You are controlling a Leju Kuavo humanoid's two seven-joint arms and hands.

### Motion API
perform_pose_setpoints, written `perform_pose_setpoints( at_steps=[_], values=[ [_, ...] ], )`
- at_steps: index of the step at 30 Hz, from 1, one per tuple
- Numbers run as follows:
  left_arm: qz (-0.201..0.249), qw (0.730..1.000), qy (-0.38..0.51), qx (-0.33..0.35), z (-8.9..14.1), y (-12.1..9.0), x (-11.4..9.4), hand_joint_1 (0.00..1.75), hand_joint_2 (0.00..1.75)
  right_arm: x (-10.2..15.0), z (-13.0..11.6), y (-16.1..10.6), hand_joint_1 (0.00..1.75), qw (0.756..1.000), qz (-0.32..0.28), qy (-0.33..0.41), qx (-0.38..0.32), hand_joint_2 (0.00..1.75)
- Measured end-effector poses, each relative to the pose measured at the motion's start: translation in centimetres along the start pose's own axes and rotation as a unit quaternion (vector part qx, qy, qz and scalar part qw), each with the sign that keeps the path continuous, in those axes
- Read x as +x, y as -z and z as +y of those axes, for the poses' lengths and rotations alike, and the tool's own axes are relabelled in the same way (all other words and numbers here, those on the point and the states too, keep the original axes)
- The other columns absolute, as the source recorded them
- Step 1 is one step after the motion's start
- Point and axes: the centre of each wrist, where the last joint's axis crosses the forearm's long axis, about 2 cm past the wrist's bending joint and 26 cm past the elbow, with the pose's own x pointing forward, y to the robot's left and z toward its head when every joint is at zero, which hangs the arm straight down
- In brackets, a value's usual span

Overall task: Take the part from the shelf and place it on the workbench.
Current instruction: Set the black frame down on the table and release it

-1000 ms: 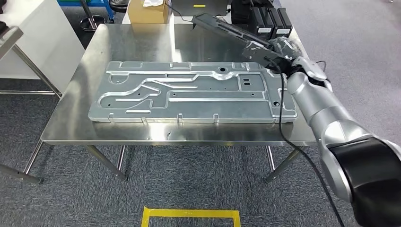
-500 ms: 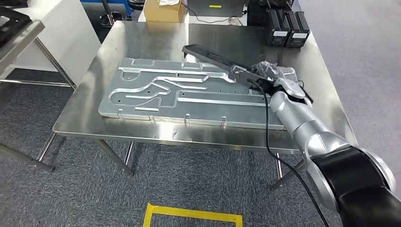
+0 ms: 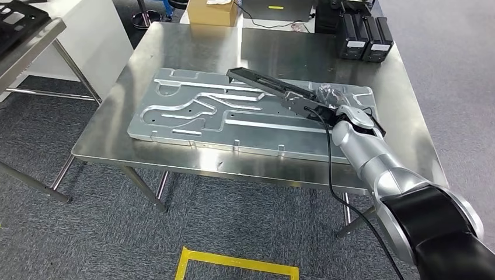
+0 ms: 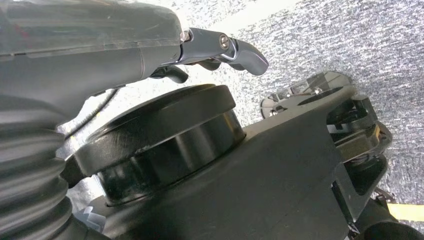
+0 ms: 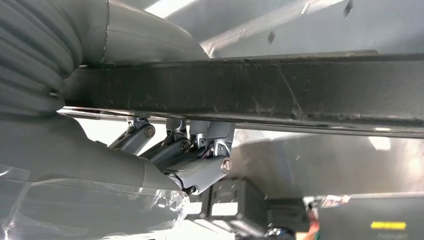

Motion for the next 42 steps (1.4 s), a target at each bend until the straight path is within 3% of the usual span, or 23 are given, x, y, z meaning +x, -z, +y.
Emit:
perform_pose_setpoints(
  at_steps=[9, 18, 22, 24, 28, 38, 42],
  values=[
    [0.0, 1.0, 0.0, -0.003, -0.4, -0.1, 0.0, 0.0, 1.75, -0.8, 1.1, -0.4, 1.73, 1.0, 0.009, -0.001, 0.016, 1.75],
    [-0.007, 1.0, -0.001, -0.002, -0.4, -0.1, 0.0, 0.0, 1.75, -0.7, 0.6, -0.3, 1.73, 1.0, 0.006, -0.002, 0.016, 1.75],
    [-0.018, 1.0, -0.001, -0.002, -0.3, 0.0, 0.4, 0.0, 1.75, -0.8, 0.8, -0.3, 0.0, 1.0, 0.007, -0.001, 0.021, 0.0],
    [-0.019, 1.0, -0.001, -0.001, -0.3, 0.0, 0.3, 0.0, 1.75, -0.9, 0.9, -0.4, 0.0, 1.0, 0.007, 0.0, 0.022, 0.0],
    [-0.011, 1.0, -0.003, 0.006, -0.3, -0.1, -0.3, 0.0, 0.0, -1.0, 1.0, -0.4, 0.0, 1.0, 0.009, 0.003, 0.02, 0.0],
    [-0.022, 1.0, -0.002, 0.01, -0.2, 0.0, -1.1, 0.0, 0.0, -2.7, 0.7, -0.8, 0.0, 1.0, 0.027, 0.016, 0.0, 0.0],
    [-0.03, 0.999, -0.002, 0.017, -0.1, 0.0, -1.2, 0.0, 0.0, -3.9, -0.8, -0.9, 0.0, 0.998, 0.038, 0.034, -0.028, 0.0]
  ],
)
